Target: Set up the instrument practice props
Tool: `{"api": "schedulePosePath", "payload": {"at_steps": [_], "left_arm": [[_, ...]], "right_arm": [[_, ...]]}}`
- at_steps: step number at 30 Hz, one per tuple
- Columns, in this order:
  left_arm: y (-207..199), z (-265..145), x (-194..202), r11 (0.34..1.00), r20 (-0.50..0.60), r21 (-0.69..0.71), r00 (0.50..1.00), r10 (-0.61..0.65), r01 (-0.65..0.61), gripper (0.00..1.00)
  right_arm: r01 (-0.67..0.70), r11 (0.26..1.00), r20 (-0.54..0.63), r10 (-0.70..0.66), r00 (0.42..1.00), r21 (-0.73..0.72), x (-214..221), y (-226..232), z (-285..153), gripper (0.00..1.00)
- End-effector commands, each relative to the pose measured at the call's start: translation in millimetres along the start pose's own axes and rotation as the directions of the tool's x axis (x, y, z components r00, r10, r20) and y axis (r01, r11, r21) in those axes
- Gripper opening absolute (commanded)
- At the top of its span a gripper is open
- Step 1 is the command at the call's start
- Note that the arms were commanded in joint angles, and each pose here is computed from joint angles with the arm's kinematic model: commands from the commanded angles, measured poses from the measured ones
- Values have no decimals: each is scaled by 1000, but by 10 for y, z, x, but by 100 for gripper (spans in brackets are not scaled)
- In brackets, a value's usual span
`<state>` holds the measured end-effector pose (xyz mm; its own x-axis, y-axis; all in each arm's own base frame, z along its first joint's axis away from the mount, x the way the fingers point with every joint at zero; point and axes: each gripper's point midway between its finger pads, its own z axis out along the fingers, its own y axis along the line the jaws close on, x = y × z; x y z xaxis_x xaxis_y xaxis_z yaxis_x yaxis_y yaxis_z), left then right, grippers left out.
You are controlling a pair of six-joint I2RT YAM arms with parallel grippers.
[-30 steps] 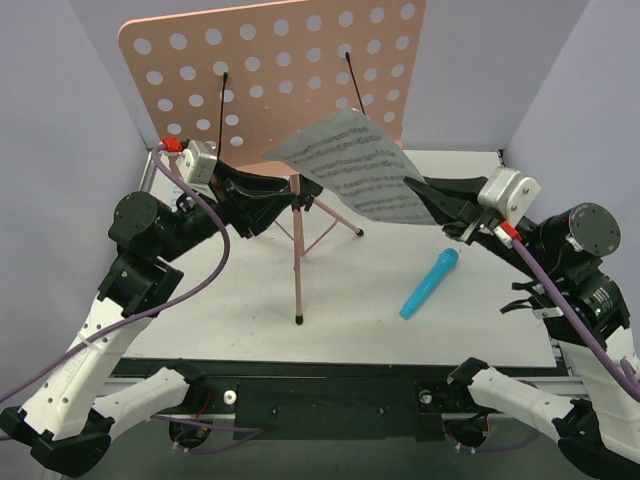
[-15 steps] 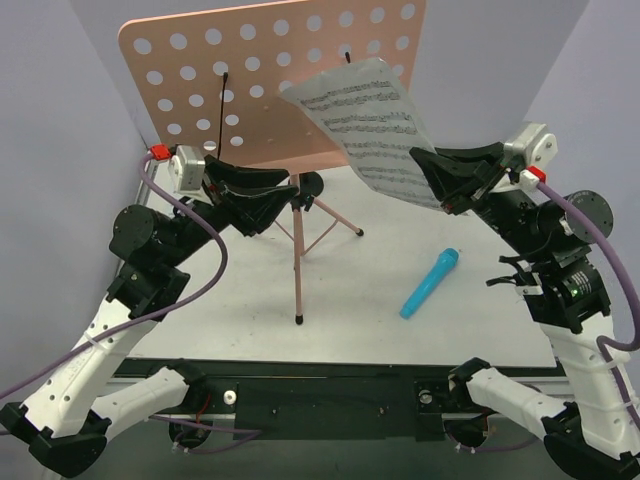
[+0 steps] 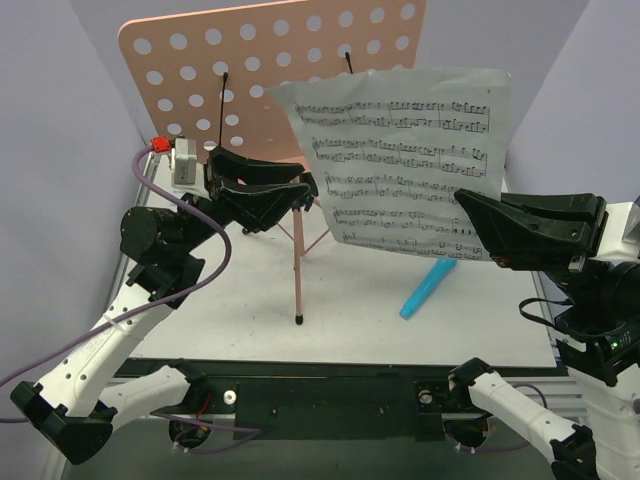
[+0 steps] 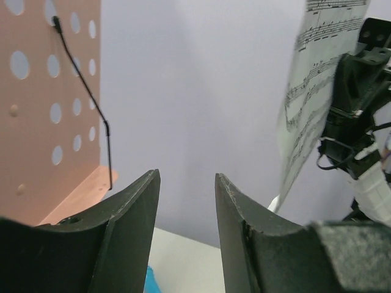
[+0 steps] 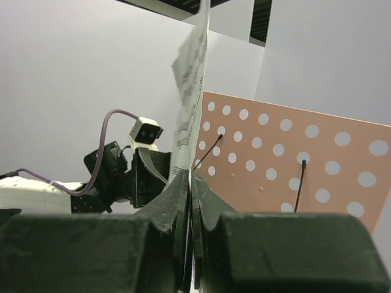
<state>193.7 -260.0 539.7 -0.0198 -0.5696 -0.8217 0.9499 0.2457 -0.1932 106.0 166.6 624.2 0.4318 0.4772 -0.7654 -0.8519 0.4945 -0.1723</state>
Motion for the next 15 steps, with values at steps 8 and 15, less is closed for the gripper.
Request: {"api": "schedulePosePath", "payload": {"at_steps": [8,15], "left_arm": [[-743,-17,-282,937,45,349,998,-51,32,52],[-672,-284,-58,968,-22,250,1000,-22,27,56]], "right_arm": [[-26,997,37,29,999,-73,-39,116,28,0],[31,999,7,-30,1000,-37,-10,77,-43,0]]}}
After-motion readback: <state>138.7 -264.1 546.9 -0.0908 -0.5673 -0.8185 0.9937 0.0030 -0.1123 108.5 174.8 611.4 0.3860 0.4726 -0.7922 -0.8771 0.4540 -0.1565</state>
